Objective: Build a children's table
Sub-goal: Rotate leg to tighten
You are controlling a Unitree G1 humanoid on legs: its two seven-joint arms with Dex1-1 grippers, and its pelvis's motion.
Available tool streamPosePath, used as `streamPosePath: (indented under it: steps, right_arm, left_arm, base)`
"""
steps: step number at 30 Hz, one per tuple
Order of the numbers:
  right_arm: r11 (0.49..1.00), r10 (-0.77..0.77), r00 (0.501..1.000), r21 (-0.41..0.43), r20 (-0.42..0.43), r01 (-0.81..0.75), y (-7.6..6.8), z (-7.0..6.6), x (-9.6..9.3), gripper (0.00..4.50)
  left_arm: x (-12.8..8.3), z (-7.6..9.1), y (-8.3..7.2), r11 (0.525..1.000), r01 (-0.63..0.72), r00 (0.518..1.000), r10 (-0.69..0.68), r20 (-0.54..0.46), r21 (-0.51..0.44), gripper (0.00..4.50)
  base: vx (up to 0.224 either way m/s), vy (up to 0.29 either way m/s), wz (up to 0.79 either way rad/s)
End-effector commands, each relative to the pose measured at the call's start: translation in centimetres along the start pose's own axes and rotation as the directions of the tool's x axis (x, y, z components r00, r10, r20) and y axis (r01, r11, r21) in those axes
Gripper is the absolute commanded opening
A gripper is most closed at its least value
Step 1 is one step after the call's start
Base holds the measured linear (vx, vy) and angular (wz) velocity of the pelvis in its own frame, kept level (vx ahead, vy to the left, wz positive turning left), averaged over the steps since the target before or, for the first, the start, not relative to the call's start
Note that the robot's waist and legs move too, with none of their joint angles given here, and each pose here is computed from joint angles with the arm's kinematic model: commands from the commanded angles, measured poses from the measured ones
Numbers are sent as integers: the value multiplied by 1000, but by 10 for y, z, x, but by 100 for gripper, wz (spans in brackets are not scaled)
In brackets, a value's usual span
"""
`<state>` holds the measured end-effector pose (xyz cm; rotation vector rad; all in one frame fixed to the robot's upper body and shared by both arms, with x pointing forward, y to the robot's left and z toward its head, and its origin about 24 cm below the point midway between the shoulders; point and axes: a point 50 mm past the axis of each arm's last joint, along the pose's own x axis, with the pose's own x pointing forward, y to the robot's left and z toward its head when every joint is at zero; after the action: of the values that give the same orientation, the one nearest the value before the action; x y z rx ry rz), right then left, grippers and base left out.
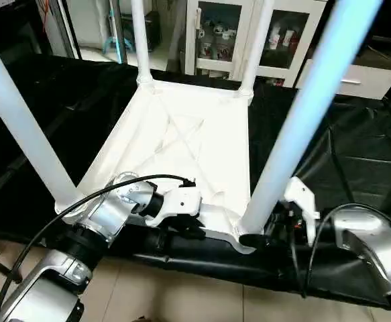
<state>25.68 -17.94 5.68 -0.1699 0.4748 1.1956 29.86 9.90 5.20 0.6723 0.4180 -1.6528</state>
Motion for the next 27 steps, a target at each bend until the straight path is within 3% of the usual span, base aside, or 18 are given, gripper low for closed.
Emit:
streamPosePath:
  steps: [1,18,27]
  right_arm:
    - [1000,17,1000,-22,-17,-17,-1,0,3,450]
    - [997,69,998,-27,7,-69,1,-2,14,302]
    - [998,69,997,-1,39,-69,1,-3,15,273]
  left_arm:
    - [15,-6,-8,998,54,998,-55,-20,-25,9]
    - [9,-13,-8,997,62,996,-64,-54,-39,0]
    - [8,-19,-9,996,59,996,-62,-62,-61,0]
  base:
    - [0,0,0]
    - [0,0,0]
    - [0,0,0]
